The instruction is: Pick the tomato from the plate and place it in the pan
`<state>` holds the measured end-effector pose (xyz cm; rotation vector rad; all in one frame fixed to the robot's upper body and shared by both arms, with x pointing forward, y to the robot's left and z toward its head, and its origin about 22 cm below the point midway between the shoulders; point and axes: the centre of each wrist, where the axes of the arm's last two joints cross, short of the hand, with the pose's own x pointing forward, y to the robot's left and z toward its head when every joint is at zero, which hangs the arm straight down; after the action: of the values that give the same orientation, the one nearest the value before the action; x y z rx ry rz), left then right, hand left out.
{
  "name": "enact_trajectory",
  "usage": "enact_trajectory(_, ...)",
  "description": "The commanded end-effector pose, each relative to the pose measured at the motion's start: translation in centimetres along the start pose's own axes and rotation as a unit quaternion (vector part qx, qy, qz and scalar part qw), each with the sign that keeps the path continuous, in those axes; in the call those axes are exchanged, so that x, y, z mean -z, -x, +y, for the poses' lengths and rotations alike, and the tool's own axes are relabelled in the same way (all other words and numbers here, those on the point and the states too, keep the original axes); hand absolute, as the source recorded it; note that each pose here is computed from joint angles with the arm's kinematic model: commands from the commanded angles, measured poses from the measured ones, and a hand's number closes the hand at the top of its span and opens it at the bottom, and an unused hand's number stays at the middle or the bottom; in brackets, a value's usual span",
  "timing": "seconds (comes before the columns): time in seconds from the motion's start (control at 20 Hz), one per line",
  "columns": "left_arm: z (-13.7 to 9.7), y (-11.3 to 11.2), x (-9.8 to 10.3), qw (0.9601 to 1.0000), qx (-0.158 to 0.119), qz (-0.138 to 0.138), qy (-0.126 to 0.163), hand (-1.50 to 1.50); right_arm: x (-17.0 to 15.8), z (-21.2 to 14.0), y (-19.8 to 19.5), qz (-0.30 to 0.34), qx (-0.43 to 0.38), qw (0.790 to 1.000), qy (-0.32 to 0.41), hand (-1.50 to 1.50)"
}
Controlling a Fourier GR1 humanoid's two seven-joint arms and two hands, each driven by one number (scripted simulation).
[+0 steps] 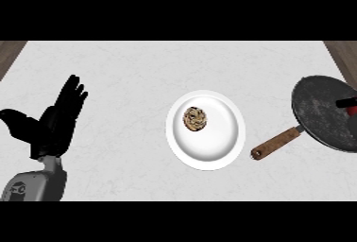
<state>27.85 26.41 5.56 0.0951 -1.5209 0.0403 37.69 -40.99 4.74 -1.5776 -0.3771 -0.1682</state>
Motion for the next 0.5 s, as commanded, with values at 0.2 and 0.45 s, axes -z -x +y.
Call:
enact_trajectory(0.2, -0.1, -1.0, 1.0, 0.9999, 0.001, 0.002, -0.011, 0.0, 0.3, 2.8, 4.0, 0.042, 0.082, 0.995, -0.04, -1.5)
enact_trajectory(0.45, -0.7, -0.4, -0.3, 1.0, -0.001, 0.003, -0.007, 0.0, -0.3, 2.3, 4.4, 0.002, 0.186, 0.982, 0.031, -1.5)
